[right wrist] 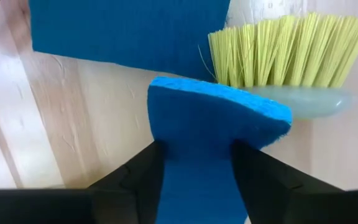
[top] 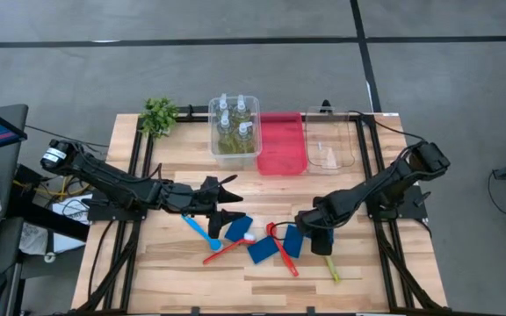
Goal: Pick & Place Kitchen Sink Supplies
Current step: Put the blue sponge into the red bin
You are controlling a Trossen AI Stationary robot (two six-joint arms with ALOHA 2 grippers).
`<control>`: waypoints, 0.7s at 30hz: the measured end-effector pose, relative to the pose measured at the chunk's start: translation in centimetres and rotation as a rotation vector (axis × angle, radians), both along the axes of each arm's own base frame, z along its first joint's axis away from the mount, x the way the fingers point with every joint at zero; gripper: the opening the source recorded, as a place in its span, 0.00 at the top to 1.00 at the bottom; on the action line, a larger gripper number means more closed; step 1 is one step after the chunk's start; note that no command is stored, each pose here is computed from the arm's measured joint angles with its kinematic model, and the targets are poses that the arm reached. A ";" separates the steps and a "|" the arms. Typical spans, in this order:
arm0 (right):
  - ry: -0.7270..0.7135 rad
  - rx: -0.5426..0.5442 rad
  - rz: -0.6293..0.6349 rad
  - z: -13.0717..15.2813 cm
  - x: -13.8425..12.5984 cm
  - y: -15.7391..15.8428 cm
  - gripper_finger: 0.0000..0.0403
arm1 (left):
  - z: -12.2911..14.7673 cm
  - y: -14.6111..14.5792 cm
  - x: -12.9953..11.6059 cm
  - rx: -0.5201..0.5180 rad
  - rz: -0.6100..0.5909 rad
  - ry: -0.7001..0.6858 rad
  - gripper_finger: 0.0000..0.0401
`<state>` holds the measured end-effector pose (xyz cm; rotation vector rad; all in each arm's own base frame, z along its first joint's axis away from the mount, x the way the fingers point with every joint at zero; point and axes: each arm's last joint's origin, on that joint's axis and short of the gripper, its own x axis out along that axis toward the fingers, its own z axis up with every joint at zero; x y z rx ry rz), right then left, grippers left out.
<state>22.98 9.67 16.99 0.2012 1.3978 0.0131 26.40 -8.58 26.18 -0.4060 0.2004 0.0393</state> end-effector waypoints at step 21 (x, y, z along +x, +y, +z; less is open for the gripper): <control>0.027 0.068 -0.008 0.3 0.0 0.2 0.98 | 0.0 0.0 0.0 -0.007 0.002 0.000 0.32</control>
